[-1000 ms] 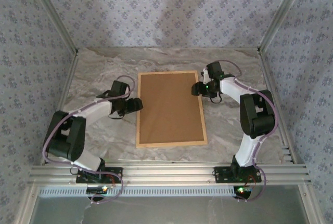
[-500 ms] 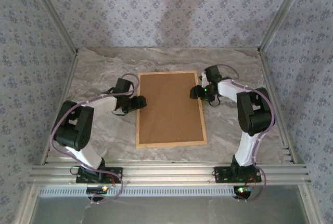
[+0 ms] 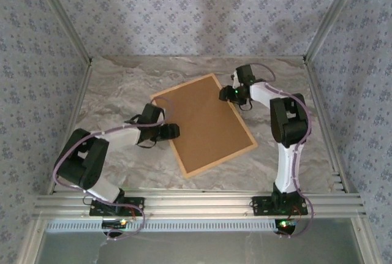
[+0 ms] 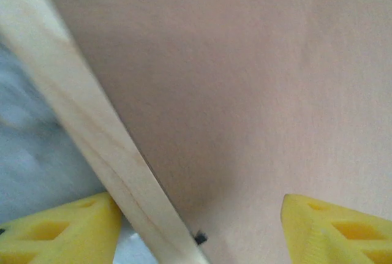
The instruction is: Put the photo into the frame
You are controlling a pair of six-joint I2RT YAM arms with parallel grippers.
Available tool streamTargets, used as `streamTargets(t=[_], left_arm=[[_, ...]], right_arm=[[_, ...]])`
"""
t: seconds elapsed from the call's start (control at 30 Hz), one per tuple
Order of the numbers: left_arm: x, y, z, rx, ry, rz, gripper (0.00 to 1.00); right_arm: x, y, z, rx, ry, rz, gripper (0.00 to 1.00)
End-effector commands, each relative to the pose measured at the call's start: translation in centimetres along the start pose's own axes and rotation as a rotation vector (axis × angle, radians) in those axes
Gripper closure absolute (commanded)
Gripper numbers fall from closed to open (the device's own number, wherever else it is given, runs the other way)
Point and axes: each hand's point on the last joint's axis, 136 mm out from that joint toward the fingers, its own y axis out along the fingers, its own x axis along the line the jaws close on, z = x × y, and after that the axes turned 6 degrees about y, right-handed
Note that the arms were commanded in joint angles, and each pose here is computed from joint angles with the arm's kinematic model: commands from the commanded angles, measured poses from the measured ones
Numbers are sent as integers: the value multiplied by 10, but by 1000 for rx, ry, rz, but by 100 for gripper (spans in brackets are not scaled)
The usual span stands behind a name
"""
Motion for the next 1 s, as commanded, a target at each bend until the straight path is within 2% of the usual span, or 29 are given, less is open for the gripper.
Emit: streamTargets(t=[0.0, 0.1, 0.17, 0.3, 0.43, 0.5, 0.57, 0.73, 0.97], left_arm=[[-51, -4, 50, 154, 128, 182, 31], [-43, -14, 46, 153, 173, 114, 31], [-38, -23, 33, 115, 212, 63, 31], [-24, -48, -18, -68, 232, -33, 30], [-1, -68, -79, -250, 117, -50, 28], [11, -70, -105, -295, 85, -55, 26], [24, -66, -125, -296, 80, -95, 25], [62, -38, -156, -210, 81, -210, 24], [81, 3, -187, -99, 159, -285, 23]], right_arm=[[84, 8, 17, 101, -73, -205, 43], [86, 4, 16, 114, -100, -186, 42], [80, -5, 15, 106, -123, -148, 41], [52, -39, 13, 53, -177, -25, 37], [20, -73, 25, 5, -195, 83, 32], [6, -87, 37, -5, -192, 119, 29], [-10, -99, 49, -13, -182, 151, 27], [-57, -120, 87, -16, -118, 210, 17], [-91, -131, 120, -28, -30, 256, 13]])
